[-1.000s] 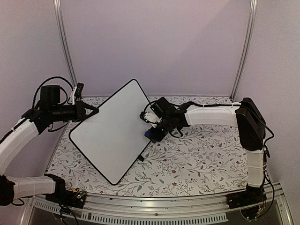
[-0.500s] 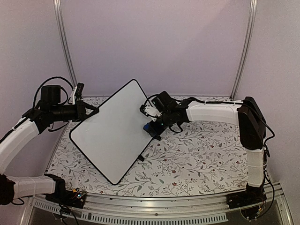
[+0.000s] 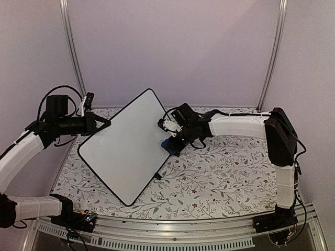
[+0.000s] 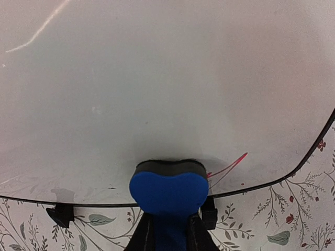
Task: Erase the whiteboard
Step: Erase the whiteboard at the center of the board.
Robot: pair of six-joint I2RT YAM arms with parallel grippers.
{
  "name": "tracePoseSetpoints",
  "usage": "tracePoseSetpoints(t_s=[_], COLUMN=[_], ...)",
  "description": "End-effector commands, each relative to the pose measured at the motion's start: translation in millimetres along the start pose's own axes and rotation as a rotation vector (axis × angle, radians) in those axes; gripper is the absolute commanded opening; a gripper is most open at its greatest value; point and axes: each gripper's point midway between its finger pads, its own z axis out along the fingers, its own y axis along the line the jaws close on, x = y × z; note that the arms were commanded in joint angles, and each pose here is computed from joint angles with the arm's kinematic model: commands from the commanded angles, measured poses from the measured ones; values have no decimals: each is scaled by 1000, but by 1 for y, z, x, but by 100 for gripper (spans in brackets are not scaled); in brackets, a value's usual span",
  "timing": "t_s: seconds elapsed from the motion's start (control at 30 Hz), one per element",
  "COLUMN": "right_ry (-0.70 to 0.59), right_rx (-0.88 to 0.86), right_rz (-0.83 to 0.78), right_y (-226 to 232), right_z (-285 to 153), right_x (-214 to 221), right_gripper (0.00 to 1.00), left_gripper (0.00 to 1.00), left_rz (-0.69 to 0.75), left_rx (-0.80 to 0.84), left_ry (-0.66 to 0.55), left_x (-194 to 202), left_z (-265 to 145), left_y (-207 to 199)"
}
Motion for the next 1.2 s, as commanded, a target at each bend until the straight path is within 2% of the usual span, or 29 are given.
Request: tracePoseSetpoints(t_s=[0.0, 0.33, 0.6, 0.9, 1.03, 1.17], right_ry=[72, 119, 114, -30, -110, -137], right_rx=[-37, -52, -58, -30, -3, -8], right_rz=[2, 8, 12, -58, -54, -58], right_y=[4, 7, 10, 37, 36, 37], right_z=[13, 18, 5, -30, -44, -45], right_x=[30, 49, 49, 1, -27, -41], right_gripper=[9, 9, 9, 9, 9, 9], left_gripper=[0, 0, 0, 0, 0, 0], left_rz=[58, 62, 63, 42, 42, 43], left_rx=[97, 99, 80, 59, 54, 48], left_ry=[-5, -16, -27, -12, -14, -14], left_x=[-9, -17, -18, -1, 2, 4], left_z=[-6, -13, -24, -28, -33, -36], left_y=[-27, -36, -41, -34, -36, -36])
